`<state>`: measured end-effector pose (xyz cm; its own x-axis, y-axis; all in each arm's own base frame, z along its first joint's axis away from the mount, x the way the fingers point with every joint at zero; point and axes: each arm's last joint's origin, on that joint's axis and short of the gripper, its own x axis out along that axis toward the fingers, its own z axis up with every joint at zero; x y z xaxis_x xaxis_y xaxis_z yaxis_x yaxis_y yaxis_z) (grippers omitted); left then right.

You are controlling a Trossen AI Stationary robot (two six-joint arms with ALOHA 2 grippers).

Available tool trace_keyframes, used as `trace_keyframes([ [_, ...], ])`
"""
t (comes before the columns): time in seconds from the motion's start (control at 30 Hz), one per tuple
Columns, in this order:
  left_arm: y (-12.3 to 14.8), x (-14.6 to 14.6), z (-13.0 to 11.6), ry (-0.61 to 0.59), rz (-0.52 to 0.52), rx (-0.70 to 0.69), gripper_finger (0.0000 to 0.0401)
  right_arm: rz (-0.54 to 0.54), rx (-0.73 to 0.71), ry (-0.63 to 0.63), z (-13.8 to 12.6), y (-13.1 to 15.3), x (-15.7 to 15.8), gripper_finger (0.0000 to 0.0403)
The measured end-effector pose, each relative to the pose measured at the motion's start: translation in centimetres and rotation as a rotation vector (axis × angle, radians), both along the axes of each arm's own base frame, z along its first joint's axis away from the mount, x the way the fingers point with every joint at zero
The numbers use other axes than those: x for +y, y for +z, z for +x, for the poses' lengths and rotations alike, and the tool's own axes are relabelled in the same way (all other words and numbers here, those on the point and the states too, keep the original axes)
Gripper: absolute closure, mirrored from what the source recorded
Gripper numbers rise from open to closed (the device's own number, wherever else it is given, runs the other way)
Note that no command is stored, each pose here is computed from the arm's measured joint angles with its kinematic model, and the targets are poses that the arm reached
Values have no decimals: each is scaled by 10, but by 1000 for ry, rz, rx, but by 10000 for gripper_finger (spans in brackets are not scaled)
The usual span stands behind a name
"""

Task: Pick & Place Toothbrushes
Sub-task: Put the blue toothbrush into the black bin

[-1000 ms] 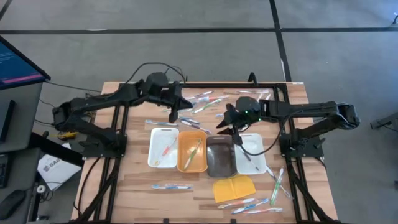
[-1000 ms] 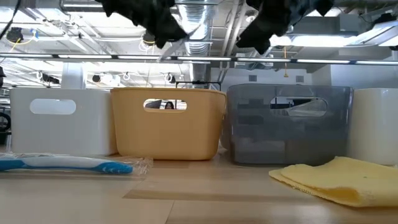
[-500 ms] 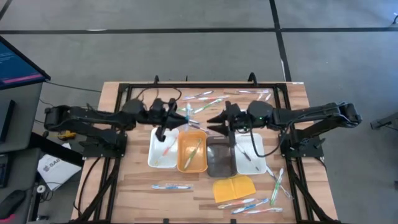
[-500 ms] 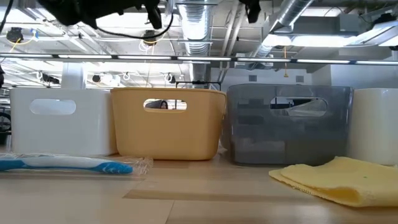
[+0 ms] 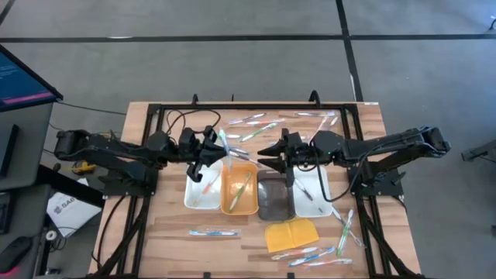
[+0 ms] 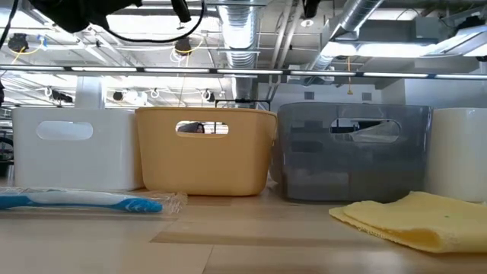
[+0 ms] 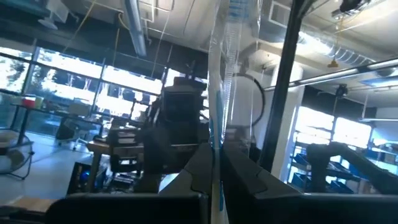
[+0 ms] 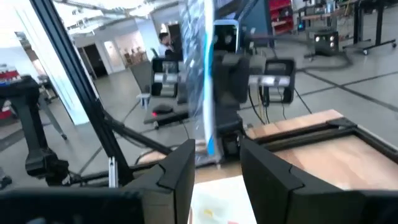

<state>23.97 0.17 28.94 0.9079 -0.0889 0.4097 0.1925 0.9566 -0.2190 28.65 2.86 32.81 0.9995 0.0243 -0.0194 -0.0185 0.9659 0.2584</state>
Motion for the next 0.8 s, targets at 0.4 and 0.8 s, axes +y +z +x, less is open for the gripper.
trace_keyframes([
  [0.4, -18, -4, 42, -98, -85, 122, 395, 27, -5, -51, 1, 0, -13, 280],
  [0.8, -19, -10, 61, -114, -58, 127, 395, -6, -3, -32, 1, 0, -8, 234],
])
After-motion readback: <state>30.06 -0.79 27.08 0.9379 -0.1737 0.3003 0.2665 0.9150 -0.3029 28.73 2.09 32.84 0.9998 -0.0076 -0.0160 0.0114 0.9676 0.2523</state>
